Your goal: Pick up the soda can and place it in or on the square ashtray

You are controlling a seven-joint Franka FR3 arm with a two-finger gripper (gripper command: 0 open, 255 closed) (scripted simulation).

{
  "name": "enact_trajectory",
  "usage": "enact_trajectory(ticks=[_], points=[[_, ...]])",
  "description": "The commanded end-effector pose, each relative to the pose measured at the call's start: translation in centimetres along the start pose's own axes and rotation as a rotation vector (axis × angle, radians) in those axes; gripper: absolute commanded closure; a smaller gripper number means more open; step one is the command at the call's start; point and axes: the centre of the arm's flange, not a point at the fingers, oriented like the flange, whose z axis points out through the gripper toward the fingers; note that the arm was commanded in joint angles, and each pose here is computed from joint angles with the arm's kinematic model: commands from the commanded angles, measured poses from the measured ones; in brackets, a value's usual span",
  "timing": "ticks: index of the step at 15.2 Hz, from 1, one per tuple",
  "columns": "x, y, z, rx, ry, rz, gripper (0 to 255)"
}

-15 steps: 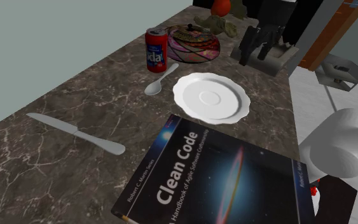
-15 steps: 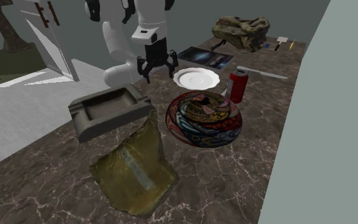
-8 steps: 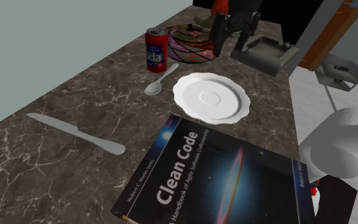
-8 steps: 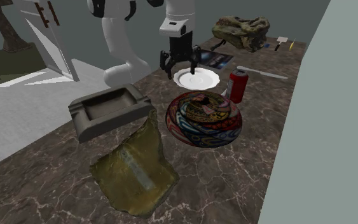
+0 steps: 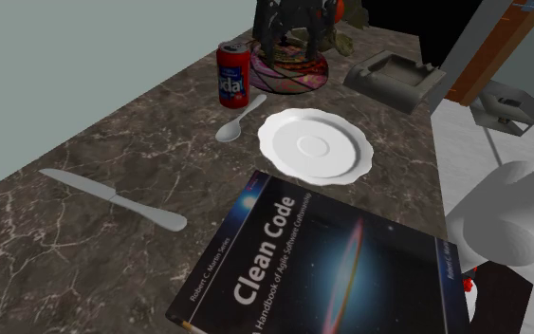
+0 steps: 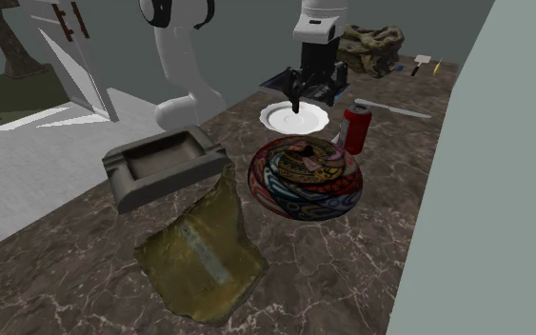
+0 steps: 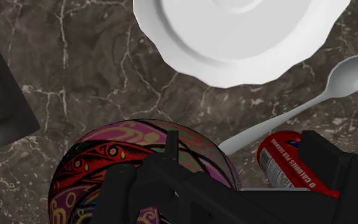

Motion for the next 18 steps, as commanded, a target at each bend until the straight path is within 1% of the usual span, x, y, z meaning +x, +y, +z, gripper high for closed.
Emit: enact_trajectory(ticks=[1,7,14,18], points=[[1.3,-2.3,-0.5,-0.004,0.002,0.007,0],[4.9,-8.8,-2.1,-0.017,0.008,0.022,0],[5.0,-8.7,1.6,-0.017,0.008,0.022,0],[5.0,-8.7,1.9,-0.017,0.008,0.022,0]])
